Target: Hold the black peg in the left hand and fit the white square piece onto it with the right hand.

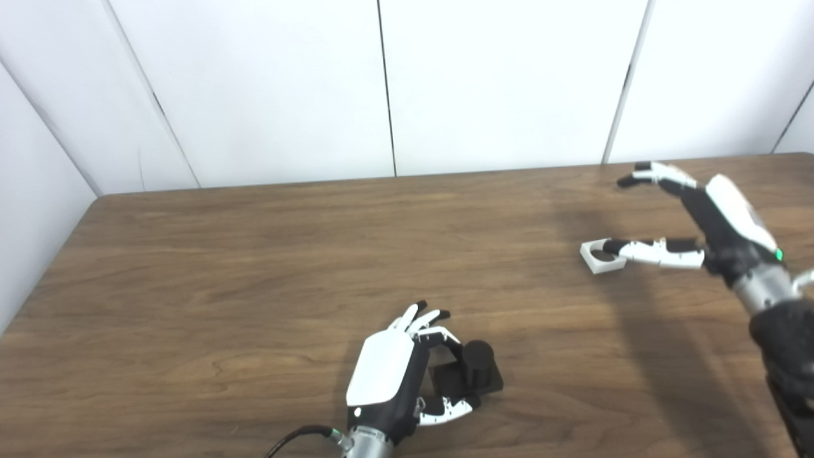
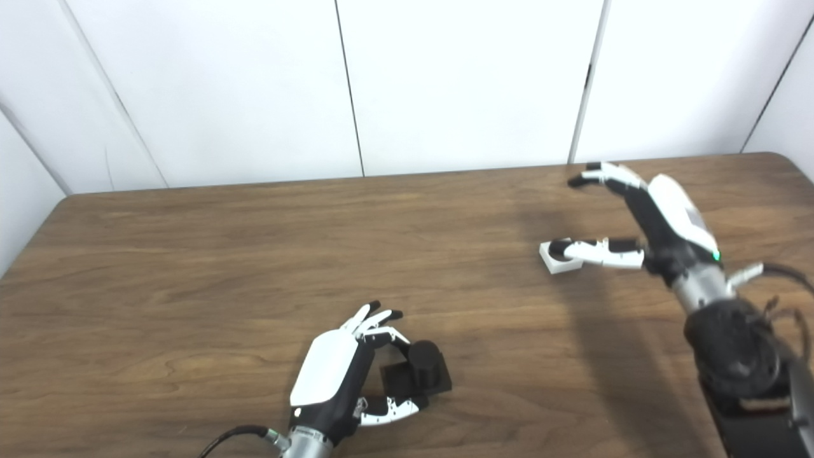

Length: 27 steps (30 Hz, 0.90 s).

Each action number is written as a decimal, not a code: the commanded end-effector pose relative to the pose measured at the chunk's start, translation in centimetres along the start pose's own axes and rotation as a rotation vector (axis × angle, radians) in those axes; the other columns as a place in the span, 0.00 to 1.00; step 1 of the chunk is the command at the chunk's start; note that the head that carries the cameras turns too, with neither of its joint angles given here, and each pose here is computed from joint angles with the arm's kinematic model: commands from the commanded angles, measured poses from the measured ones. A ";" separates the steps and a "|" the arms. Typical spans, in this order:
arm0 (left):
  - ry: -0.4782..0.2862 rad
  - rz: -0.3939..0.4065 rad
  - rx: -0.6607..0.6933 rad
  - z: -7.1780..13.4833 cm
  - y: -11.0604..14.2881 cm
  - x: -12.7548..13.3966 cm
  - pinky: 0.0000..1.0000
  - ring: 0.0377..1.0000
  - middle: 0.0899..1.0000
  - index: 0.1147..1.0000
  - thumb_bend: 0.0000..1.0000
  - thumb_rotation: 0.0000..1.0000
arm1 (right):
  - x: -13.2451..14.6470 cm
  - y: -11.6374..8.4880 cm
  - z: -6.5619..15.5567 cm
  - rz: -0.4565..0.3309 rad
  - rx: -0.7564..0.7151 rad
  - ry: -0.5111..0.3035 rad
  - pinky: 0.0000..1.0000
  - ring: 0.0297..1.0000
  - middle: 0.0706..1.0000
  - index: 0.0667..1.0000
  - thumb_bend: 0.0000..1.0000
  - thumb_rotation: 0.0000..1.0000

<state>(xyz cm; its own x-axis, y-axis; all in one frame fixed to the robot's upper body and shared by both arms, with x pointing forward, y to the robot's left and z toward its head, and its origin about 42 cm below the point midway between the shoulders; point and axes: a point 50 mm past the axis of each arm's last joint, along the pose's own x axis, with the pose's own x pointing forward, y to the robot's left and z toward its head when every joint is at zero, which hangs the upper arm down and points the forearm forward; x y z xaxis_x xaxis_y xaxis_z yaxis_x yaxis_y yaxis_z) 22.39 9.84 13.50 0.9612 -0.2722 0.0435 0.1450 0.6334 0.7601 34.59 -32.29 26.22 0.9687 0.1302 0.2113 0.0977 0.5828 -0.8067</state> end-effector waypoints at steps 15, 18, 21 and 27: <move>0.049 -0.041 0.029 -1.0 -1.4 -0.7 0.94 0.96 0.86 0.42 0.52 0.06 | 6.3 -0.8 -1.1 0.155 -0.222 0.031 1.00 1.00 0.93 0.68 0.91 0.21; 0.045 -0.036 0.042 -0.9 -1.5 -0.7 0.98 0.95 0.85 0.42 0.52 0.06 | 7.1 -0.8 -1.5 0.174 -0.242 0.036 1.00 1.00 0.93 0.67 0.91 0.21; 0.043 -0.034 0.048 -0.9 -1.5 -0.7 1.00 0.95 0.85 0.42 0.52 0.06 | 7.6 -0.8 -1.8 0.187 -0.255 0.043 1.00 1.00 0.93 0.67 0.92 0.21; 0.038 -0.024 0.054 -1.0 -1.4 -0.7 1.00 0.94 0.85 0.42 0.52 0.06 | 8.1 -0.8 -2.3 0.203 -0.262 0.061 1.00 1.00 0.92 0.68 0.92 0.21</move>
<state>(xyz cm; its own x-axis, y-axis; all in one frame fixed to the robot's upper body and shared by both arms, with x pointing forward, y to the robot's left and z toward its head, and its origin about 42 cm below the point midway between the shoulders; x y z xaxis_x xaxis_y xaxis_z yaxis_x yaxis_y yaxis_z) 22.39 9.71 13.20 0.9631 -0.2625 0.0594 0.1240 0.6289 0.7676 41.86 -33.44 24.05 0.9858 0.1468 -0.0815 -0.1293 0.3544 -0.9261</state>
